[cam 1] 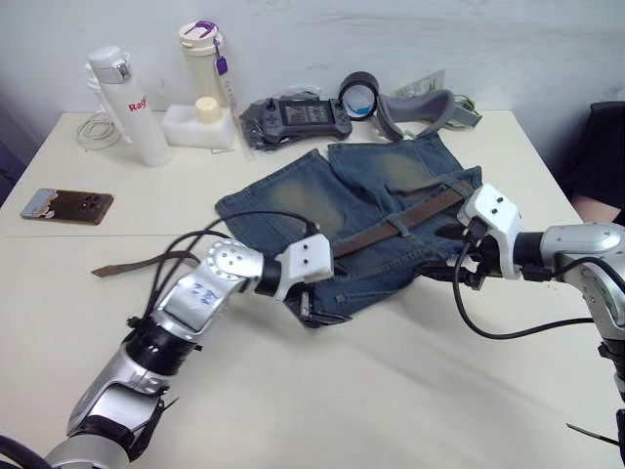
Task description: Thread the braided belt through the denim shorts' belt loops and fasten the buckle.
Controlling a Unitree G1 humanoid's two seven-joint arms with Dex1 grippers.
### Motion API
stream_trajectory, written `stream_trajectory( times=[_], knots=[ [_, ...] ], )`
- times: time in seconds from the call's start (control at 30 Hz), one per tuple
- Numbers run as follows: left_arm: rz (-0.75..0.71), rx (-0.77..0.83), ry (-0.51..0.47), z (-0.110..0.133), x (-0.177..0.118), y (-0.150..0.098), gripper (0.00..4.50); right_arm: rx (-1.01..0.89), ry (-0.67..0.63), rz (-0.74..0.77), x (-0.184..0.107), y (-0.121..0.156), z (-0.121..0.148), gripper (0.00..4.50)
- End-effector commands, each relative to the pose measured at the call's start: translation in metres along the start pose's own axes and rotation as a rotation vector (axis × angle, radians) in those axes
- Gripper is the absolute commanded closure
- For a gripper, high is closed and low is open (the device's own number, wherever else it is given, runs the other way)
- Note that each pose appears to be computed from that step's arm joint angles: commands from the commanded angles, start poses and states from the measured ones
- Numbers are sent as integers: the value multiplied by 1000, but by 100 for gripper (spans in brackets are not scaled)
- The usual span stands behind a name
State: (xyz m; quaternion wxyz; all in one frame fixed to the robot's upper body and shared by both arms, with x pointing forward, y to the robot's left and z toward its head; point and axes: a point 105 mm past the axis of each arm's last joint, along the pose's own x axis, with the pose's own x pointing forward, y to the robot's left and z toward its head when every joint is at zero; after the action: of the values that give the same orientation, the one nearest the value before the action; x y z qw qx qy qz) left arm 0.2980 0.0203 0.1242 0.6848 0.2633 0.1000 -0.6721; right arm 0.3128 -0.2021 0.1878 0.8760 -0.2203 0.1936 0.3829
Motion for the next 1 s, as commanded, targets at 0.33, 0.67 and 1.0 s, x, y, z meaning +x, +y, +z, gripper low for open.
stream_trajectory(
  times=[0.33, 0.67, 1.0],
  knots=[
    [-16, 131, 177, -51, -62, 17, 404, 15, -9, -63, -23, 1, 7, 0],
    [56, 136, 291, -91, -132, 56, 448, 15, -4, -24, -14, -2, 7, 0],
    [98, -174, 68, -73, -185, 44, 192, 195, -123, 103, -10, 1, 21, 0]
  ],
)
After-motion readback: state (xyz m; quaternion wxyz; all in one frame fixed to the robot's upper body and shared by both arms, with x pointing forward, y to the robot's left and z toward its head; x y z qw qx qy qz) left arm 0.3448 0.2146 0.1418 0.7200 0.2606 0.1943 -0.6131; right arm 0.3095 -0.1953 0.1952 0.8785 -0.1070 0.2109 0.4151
